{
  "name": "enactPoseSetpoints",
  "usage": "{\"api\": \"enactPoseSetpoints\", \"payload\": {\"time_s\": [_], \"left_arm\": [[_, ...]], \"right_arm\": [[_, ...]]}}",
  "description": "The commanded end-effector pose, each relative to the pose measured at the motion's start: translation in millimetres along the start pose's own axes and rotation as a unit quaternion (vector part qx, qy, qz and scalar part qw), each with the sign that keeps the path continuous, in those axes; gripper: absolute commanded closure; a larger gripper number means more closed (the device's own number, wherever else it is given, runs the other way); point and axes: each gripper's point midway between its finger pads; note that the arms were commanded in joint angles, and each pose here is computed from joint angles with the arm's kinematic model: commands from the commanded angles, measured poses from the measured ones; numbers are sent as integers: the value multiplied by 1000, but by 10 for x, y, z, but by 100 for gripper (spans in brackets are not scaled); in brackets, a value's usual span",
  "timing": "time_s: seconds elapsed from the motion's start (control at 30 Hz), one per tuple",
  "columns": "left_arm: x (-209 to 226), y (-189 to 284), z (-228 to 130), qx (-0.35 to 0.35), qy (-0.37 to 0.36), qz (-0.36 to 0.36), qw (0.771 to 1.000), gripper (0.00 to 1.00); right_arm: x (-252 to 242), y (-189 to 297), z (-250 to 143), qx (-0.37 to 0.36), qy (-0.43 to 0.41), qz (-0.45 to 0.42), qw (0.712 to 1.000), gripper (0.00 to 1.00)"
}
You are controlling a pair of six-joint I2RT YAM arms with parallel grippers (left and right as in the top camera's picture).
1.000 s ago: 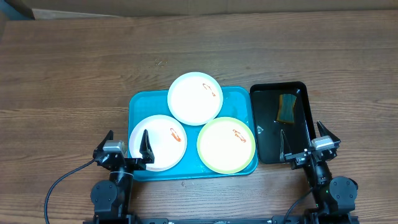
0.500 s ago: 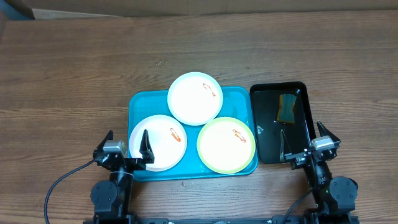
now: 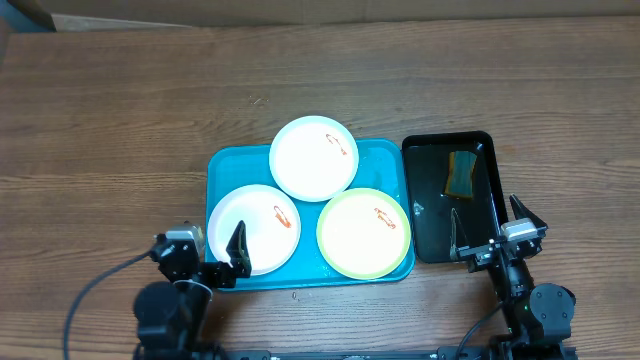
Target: Clean dirty plates on tray and stack at the side
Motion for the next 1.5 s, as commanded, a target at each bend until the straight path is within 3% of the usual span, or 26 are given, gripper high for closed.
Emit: {"api": "enactPoseSetpoints", "payload": {"time_s": [0.0,0.27,0.4,0.47,0.5,0.53,0.7,0.8,1.0,1.17,1.33,1.47], "left_arm": [[-138,159,438,19,-8,-33,999,0],[-426,17,828,196,43,-127,971,0],[-690,-73,927,255,89,-212,939,0],[-813,-129,911,269,110,-254,922,20],[-830,-173,861,282,119,-261,915,42],[-833,-208,791,297,124,-260,910,51],[-928,-295,373,373,129,-261,881,48],[-1017,-296,163,407,108,-256,870,44],[-978,-334,-175,454,66,-156,875,42],[-1165,-348,-288,455,53,-149,876,49],[-1400,-374,-495,455,55,-167,873,48],[-1514,-425,-690,460,56,-173,869,47]], "right_arm": [[-15,3,23,-6,-3,-4,1000,0],[-15,4,24,-6,-3,-4,1000,0],[-15,4,26,-6,-2,-4,1000,0],[-12,4,48,-11,3,-3,1000,0],[-11,4,49,-11,3,-3,1000,0],[-9,4,39,-9,3,-2,1000,0],[30,5,75,-16,2,9,1000,0],[222,28,218,-44,8,63,997,0],[243,99,464,-34,-162,67,984,0],[263,180,962,-18,-176,53,983,0],[271,41,1341,78,-189,29,978,0],[224,-236,1328,196,-187,2,963,0]]}}
Point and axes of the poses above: each gripper's point midway between its finger pads, its own y axis back along the fingers, its own x axis along the line the jaws close on, z = x × y, and after that the axes turned 11 degrees about -y, right-handed
